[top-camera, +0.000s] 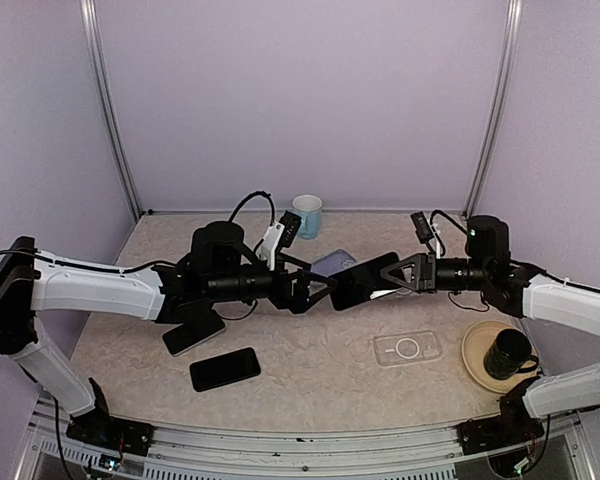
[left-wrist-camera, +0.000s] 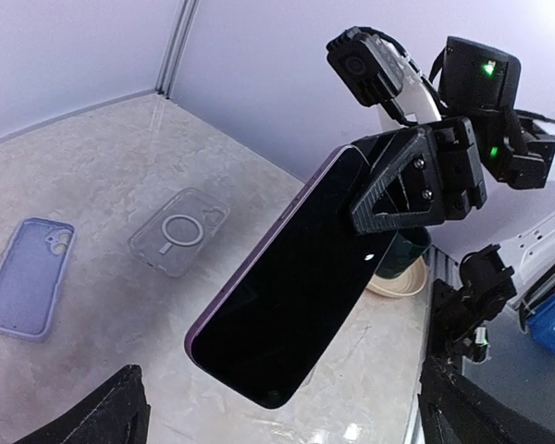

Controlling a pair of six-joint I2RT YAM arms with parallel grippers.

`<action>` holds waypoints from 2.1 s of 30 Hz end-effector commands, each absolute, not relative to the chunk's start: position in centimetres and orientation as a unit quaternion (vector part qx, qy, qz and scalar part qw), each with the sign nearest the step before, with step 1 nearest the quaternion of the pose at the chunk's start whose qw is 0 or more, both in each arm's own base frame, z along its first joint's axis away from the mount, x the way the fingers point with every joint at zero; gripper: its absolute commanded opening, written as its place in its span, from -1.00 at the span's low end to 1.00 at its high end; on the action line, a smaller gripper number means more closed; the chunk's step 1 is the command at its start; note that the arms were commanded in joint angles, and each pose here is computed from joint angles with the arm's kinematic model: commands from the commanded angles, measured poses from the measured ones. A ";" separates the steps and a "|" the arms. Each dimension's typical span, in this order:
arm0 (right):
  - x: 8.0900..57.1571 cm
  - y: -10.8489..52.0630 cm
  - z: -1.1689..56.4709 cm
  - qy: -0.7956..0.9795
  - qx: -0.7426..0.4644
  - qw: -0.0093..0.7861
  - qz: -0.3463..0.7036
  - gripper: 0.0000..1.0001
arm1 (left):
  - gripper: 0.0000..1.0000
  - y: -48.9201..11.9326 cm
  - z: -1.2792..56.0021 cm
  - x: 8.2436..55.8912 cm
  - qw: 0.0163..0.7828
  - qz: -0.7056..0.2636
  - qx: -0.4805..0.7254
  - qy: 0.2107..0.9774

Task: Put the phone into the phone case
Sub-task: Pass from the right arm to the left

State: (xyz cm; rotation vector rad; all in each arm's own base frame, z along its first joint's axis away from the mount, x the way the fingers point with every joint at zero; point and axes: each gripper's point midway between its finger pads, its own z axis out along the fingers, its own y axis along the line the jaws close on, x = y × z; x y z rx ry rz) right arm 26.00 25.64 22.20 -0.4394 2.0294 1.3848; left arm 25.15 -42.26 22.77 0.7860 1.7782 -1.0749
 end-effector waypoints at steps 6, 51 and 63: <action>24.4 25.2 26.5 0.700 -0.203 0.384 0.567 -1.00 | 0.98 -42.9 25.7 23.3 0.403 -0.587 0.261 0.652; 22.5 28.5 28.9 0.595 -0.261 0.425 0.630 -1.00 | 0.09 -44.4 25.8 20.6 0.309 -0.710 0.268 0.573; 22.6 28.7 28.3 0.599 -0.262 0.417 0.632 -1.00 | -0.88 -44.3 25.9 20.4 0.304 -0.715 0.269 0.569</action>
